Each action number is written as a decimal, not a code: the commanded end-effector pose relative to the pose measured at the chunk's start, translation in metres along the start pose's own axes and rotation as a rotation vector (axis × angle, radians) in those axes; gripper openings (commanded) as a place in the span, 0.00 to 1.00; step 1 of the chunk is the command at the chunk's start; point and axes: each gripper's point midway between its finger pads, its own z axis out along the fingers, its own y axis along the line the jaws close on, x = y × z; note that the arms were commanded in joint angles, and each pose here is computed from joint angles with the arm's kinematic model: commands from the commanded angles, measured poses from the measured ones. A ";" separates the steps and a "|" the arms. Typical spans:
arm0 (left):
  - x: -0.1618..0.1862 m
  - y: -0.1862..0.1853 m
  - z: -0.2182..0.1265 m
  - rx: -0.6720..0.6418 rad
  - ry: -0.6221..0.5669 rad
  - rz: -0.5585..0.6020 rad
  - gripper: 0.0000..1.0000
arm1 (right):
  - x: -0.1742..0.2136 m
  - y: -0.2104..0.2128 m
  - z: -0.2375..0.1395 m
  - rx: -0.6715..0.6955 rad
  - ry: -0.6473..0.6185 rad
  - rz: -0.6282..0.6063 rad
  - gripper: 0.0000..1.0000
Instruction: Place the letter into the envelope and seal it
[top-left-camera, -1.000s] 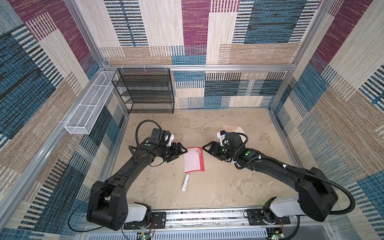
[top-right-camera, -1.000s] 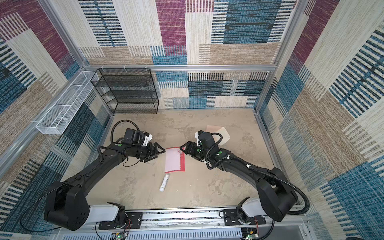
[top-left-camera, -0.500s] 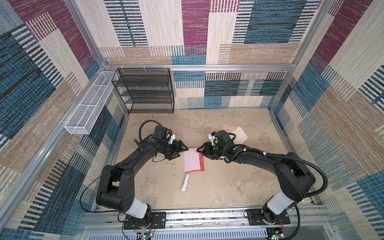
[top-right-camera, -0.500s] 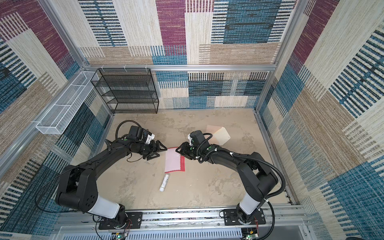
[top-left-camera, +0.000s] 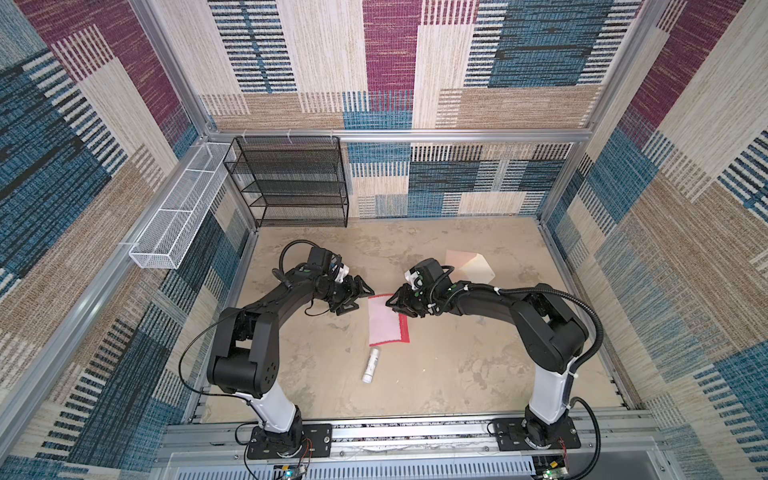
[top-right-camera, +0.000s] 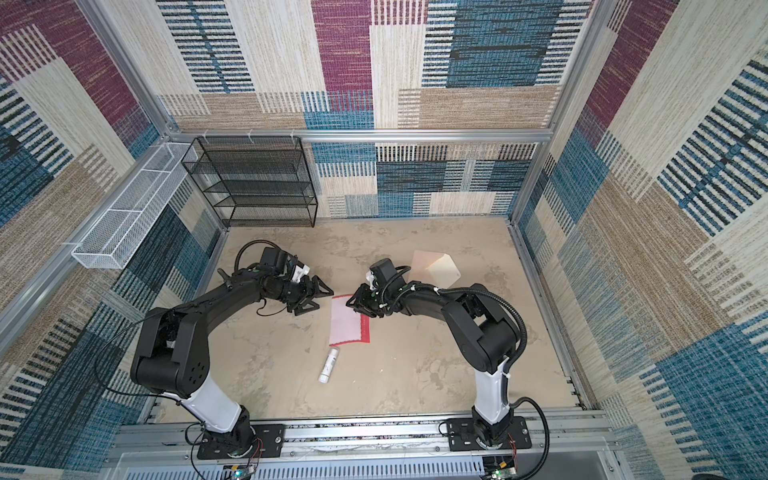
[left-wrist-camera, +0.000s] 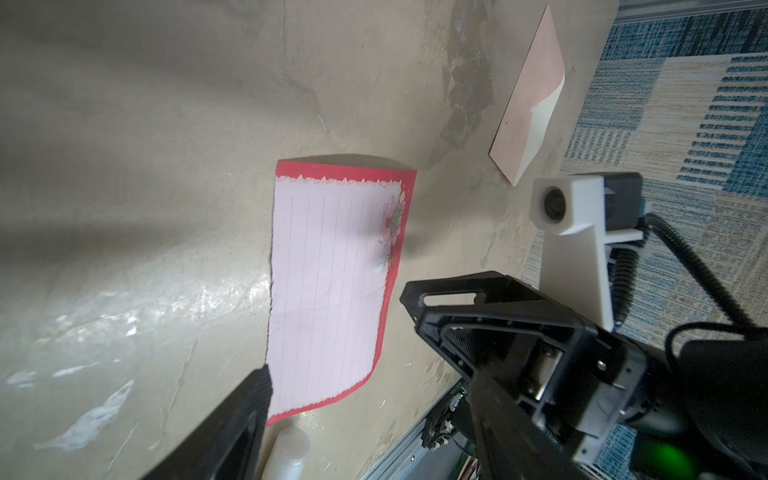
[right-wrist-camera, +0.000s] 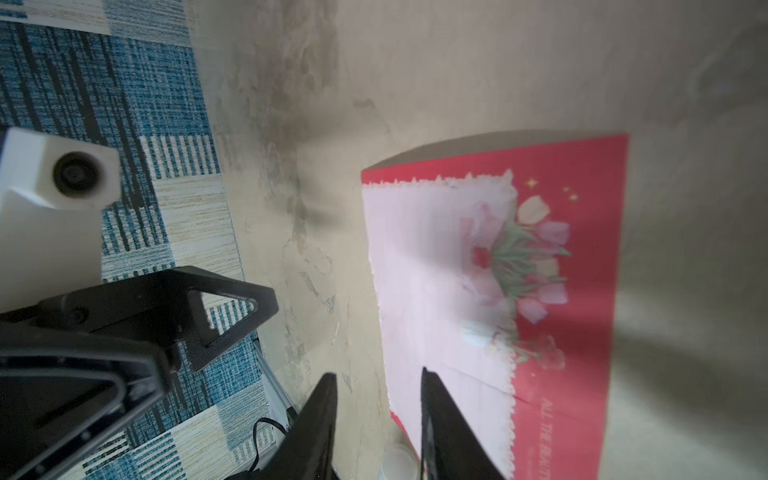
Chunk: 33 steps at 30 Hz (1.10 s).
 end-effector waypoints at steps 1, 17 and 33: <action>-0.003 -0.002 0.004 0.012 0.017 0.045 0.78 | 0.003 -0.014 0.002 0.033 0.030 0.004 0.36; -0.025 0.023 0.033 -0.090 0.108 0.124 0.78 | 0.015 -0.080 0.009 0.192 0.110 0.050 0.34; -0.027 0.041 0.061 -0.075 0.183 0.102 0.72 | 0.019 -0.102 0.004 0.236 0.118 0.095 0.26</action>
